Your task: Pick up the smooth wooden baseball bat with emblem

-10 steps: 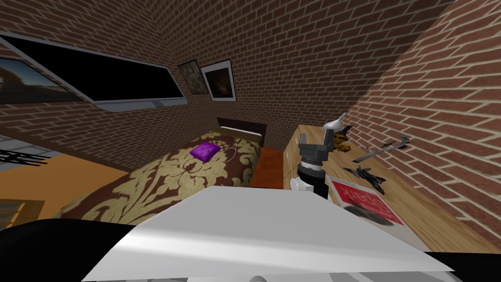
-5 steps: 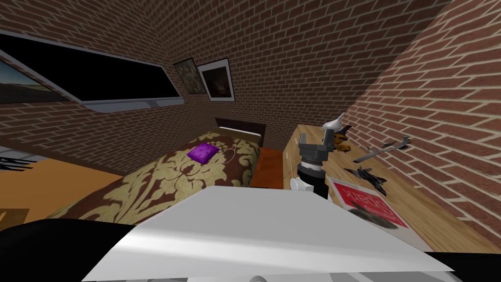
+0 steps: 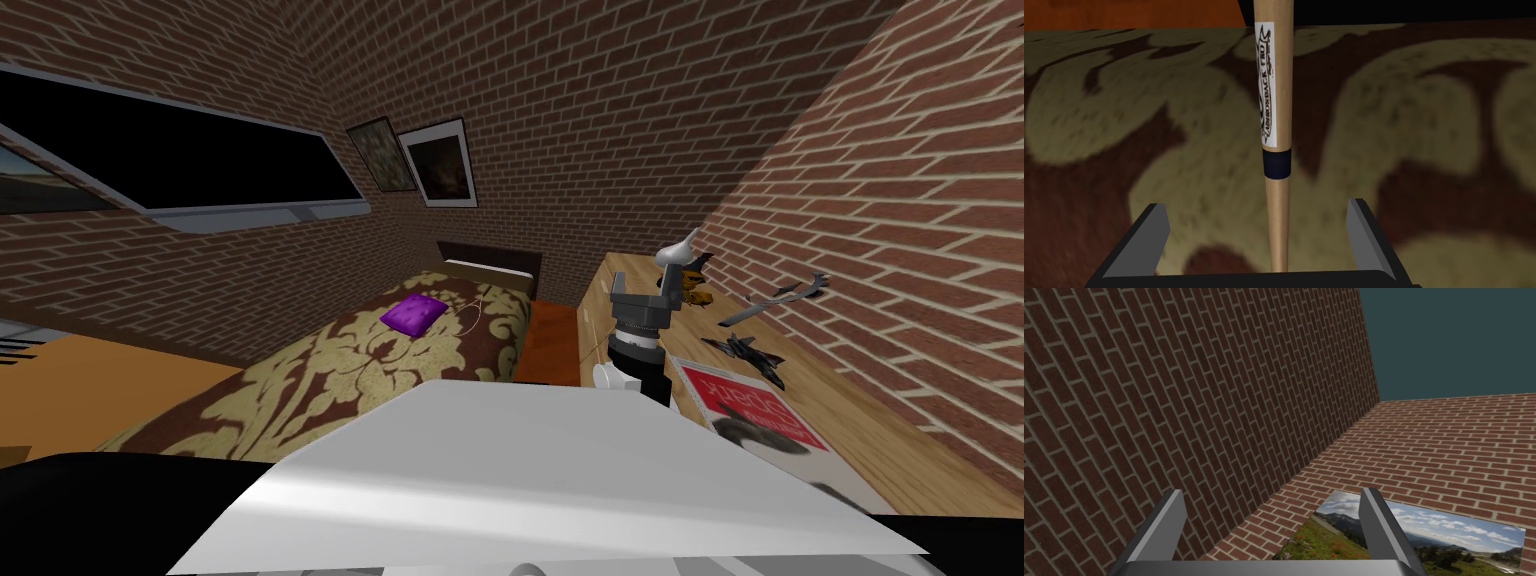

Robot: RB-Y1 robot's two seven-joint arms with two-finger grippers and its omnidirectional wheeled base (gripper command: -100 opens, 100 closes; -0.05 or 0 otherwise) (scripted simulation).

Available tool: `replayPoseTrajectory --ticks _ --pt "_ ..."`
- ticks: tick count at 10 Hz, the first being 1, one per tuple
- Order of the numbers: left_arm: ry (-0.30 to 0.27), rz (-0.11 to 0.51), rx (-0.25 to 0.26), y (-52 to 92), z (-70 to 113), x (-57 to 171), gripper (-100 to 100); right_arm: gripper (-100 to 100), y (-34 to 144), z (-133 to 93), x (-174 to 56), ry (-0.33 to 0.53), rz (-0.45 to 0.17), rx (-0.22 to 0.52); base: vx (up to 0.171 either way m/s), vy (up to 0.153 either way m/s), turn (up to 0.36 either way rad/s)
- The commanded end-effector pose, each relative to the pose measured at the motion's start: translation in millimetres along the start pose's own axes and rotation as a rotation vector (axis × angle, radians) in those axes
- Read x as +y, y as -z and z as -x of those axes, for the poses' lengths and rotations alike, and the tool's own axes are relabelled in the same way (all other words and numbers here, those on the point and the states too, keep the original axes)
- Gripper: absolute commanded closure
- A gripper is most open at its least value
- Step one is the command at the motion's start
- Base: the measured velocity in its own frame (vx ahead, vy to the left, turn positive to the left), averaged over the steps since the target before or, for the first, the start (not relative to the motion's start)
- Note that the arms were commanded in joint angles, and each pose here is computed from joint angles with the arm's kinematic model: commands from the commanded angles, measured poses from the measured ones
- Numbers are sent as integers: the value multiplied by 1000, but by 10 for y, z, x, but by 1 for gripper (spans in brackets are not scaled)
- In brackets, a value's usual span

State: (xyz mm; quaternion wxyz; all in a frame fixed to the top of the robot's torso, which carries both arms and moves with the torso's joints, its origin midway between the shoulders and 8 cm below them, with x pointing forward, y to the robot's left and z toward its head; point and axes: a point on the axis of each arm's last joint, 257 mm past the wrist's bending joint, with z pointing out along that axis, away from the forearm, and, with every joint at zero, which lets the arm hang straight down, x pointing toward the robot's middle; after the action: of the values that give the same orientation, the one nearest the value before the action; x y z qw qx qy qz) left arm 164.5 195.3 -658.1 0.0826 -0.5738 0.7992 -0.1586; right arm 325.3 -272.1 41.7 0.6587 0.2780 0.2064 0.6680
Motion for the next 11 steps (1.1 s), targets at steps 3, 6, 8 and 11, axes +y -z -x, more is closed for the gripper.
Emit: replayPoseTrajectory --ticks 3,6,8,11 --pt "14 -3 -2 -107 -163 -38 -100 0 0 0 0 0 0 0 -7 49 -48" --pt "15 -3 -2 -126 -180 -36 100 0 0 0 0 0 0 0 -3 24 -19" --pt "16 -1 -2 -125 -179 -24 100 0 0 0 0 0 0 0 0 0 0" --pt "15 -6 -2 -126 -182 -52 0 0 0 0 0 0 0 0 0 0 0"
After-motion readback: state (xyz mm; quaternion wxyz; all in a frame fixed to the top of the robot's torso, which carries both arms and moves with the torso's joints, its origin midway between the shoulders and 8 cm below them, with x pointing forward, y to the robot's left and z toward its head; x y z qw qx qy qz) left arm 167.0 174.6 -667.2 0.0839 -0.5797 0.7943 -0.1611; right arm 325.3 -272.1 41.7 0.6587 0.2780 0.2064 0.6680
